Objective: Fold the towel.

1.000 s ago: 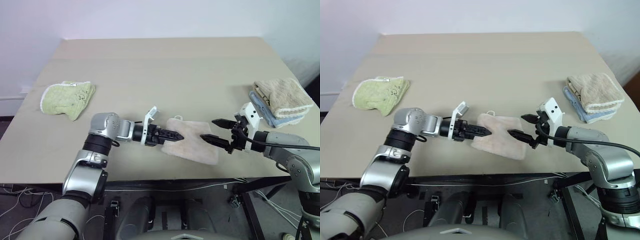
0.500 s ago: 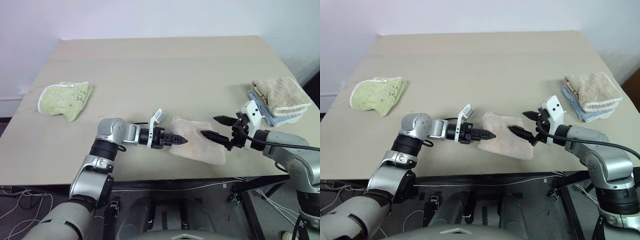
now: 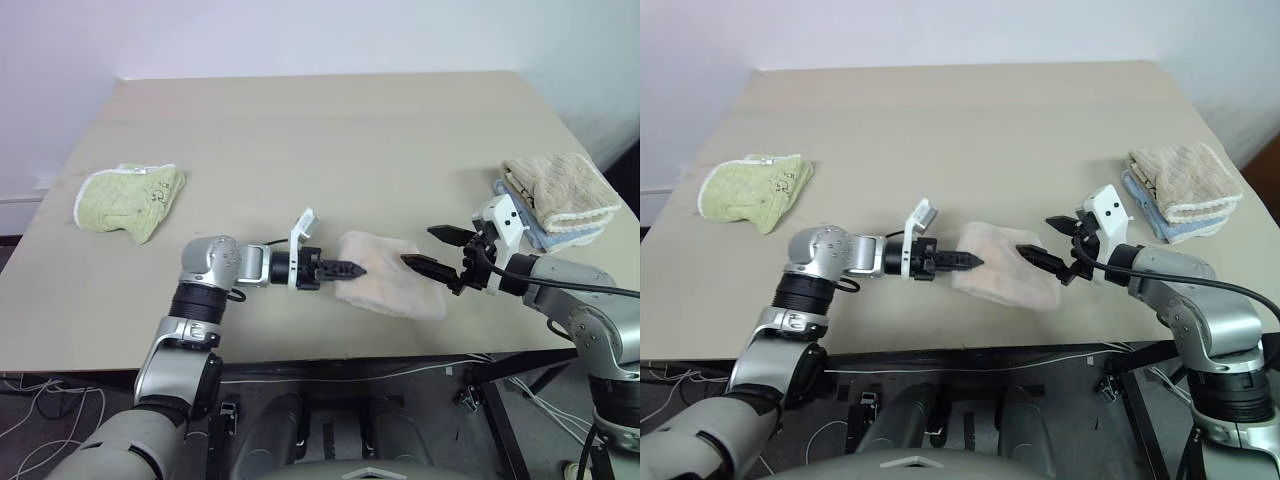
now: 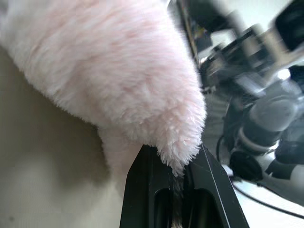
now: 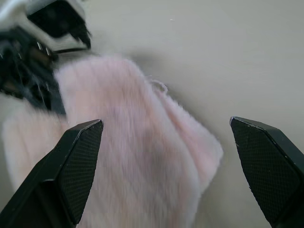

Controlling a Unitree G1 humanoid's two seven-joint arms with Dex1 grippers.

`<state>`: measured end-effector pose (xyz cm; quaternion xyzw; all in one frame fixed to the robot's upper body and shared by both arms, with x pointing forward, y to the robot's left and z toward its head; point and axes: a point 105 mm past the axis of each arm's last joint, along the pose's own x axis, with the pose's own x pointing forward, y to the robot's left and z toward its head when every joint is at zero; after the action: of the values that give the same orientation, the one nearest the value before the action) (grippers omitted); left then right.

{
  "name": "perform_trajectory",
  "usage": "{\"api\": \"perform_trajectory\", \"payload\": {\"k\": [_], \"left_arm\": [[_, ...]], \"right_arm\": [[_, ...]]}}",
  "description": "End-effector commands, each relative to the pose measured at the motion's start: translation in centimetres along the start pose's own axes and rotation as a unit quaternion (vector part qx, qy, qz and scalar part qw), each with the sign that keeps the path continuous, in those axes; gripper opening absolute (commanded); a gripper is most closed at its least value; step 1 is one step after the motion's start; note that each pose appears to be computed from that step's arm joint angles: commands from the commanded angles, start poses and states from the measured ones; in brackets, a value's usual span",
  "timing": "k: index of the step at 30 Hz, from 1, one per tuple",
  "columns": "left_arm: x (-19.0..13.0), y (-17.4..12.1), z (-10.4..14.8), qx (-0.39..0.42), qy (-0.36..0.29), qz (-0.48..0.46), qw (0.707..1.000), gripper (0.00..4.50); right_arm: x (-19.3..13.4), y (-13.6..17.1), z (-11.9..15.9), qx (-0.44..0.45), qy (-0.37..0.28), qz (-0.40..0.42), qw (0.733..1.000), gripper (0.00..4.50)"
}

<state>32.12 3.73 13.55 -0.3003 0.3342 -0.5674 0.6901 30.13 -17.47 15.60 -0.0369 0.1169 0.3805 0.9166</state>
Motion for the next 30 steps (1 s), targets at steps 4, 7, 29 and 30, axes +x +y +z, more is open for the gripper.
{"api": "perform_trajectory", "payload": {"k": [4,7,29,30], "left_arm": [[-5.1,-3.2,8.9,0.082,-0.167,0.044,0.982,0.04],[-7.5,-4.1,11.2,0.09,-0.219,0.071,0.969,0.04],[-31.7,-4.9,17.2,0.155,-0.487,0.387,0.768,0.04],[-32.6,-4.6,16.9,0.155,-0.493,0.397,0.758,0.04]], "right_arm": [[0.0,-0.5,1.5,0.007,-0.043,-0.004,0.999,4.5],[0.7,-0.2,1.3,0.011,-0.042,0.006,0.999,4.5],[4.6,0.5,1.6,0.0,-0.033,0.081,0.996,4.5],[4.7,0.6,1.6,-0.002,-0.032,0.084,0.996,4.5]]}}
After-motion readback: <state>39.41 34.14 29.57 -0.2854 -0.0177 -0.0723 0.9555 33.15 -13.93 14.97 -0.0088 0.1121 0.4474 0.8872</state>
